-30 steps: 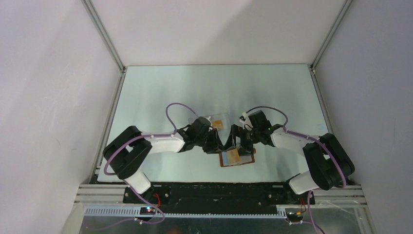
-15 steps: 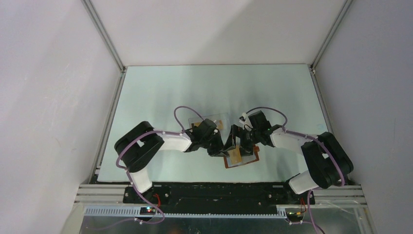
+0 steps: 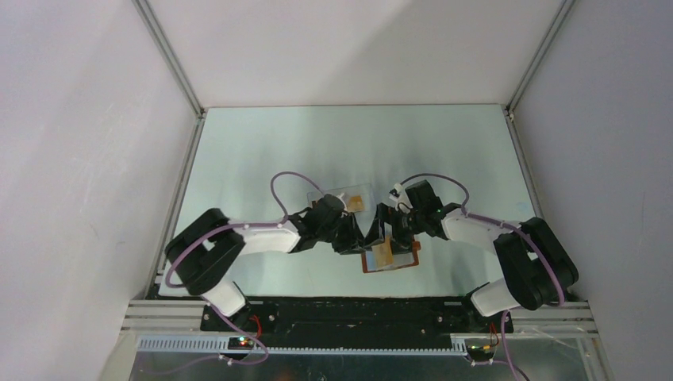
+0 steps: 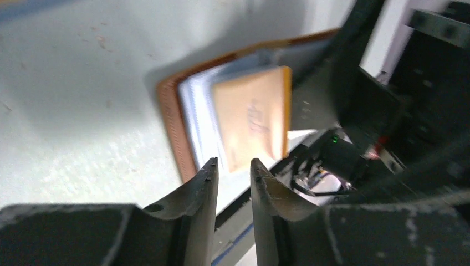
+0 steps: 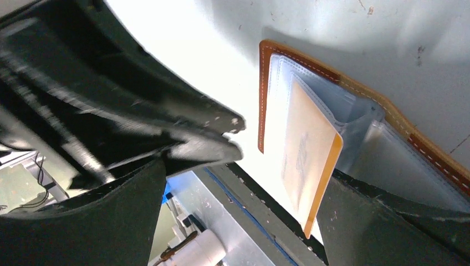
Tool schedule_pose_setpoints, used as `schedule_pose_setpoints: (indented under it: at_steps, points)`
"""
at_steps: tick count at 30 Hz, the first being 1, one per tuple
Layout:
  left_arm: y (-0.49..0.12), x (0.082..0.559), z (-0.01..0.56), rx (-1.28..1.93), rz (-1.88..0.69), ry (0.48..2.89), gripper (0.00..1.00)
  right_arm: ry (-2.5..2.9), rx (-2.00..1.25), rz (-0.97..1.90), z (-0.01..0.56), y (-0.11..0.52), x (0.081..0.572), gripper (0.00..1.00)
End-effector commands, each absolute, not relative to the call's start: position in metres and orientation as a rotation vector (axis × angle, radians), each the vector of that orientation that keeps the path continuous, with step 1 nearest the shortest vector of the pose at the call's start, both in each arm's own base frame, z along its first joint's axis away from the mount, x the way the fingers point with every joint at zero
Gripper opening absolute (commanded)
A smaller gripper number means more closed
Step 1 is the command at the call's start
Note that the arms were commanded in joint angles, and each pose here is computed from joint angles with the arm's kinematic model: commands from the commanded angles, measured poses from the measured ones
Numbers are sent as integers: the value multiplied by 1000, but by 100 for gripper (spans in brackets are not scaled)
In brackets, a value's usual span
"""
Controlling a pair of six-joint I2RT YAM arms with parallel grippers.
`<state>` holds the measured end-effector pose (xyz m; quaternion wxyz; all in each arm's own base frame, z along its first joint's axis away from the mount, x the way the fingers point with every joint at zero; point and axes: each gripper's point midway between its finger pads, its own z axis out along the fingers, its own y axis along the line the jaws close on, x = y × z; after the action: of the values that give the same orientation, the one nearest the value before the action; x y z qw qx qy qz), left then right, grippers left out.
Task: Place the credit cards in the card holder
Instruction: Insert the credit card into the card holder.
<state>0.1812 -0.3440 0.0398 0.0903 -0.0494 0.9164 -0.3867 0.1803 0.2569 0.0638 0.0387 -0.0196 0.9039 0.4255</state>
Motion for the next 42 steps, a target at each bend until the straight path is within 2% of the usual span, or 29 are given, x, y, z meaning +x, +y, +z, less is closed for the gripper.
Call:
schedule_pose_setpoints:
  at_steps: [1,5,13,17,22,24,34,42]
  points:
    - [-356,201,99,-103,-1341,2466,32,2706,-140,1395,81,264,180,99]
    - [-362,197,107,-107,-1502,2398,28,2683,-157,1433,86,267,180,99]
    - [-375,199,85,-172,-1599,2419,24,2671,-153,1512,86,272,177,99]
    - [-377,200,70,-217,-1590,2458,19,2672,-145,1515,84,273,178,99]
    - [-368,197,39,-312,-1510,2535,2,2694,-128,1506,78,272,177,99]
    - [-363,194,26,-358,-1474,2567,0,2704,-119,1495,76,271,177,99]
    - [-334,188,-20,-530,-1161,2738,0,2761,-118,1326,66,254,174,100]
    - [-328,188,-28,-440,-916,2832,0,2802,-171,1139,67,240,175,99]
